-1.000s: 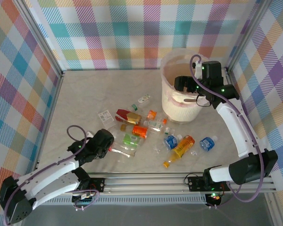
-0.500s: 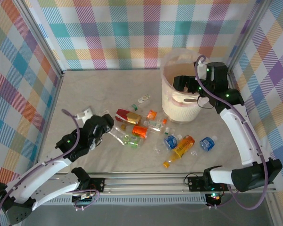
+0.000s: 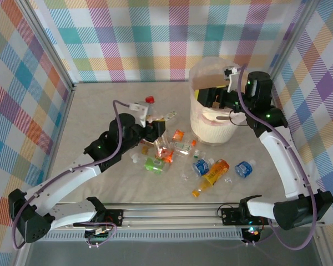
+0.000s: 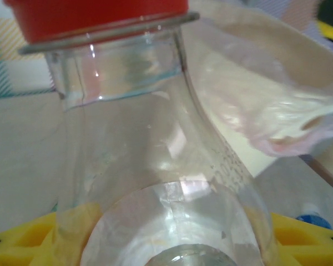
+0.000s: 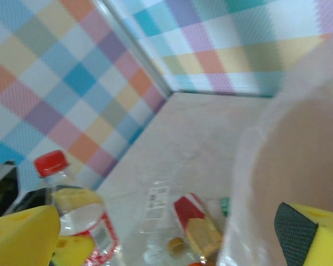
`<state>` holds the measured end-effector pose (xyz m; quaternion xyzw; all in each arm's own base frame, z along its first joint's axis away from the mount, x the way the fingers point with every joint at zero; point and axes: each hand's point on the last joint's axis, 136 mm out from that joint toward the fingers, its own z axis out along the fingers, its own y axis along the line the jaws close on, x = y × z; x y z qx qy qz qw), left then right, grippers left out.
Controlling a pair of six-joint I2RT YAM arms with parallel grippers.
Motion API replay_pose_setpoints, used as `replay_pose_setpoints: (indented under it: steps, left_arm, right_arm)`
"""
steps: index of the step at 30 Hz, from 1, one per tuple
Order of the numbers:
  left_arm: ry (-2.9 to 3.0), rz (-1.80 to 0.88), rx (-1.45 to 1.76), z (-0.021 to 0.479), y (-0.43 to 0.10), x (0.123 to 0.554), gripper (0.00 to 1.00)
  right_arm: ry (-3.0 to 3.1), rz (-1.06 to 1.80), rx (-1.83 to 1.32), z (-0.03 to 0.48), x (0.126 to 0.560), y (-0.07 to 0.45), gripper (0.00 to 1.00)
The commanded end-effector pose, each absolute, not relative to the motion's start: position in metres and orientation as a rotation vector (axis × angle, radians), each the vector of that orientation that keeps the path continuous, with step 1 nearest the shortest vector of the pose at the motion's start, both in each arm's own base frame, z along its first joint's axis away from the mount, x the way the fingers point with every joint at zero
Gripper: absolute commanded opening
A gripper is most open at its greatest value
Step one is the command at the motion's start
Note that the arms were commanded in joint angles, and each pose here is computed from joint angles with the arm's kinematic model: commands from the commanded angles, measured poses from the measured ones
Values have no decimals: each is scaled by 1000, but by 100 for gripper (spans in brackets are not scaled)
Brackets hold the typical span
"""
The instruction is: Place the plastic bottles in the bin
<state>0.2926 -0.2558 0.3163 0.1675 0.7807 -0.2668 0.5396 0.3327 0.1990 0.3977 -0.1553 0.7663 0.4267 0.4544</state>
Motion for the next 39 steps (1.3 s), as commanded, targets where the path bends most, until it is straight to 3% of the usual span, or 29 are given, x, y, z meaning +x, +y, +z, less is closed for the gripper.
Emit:
replay_pose_setpoints:
  steps: [1, 14, 28, 39]
  left_arm:
    - [1683, -703, 599, 353, -281, 285, 29]
    - [1598, -859, 753, 362, -323, 281, 28]
    - [1573, -940, 806, 365, -339, 279, 26]
    - [1609, -908, 780, 359, -336, 284, 30]
  right_arm:
    - [1776, 1252, -532, 427, 319, 223, 97]
    - [1686, 1420, -841, 428, 290, 276, 73]
    - [1742, 1497, -919, 398, 288, 301, 51]
    - [1790, 1470, -876, 391, 294, 305, 12]
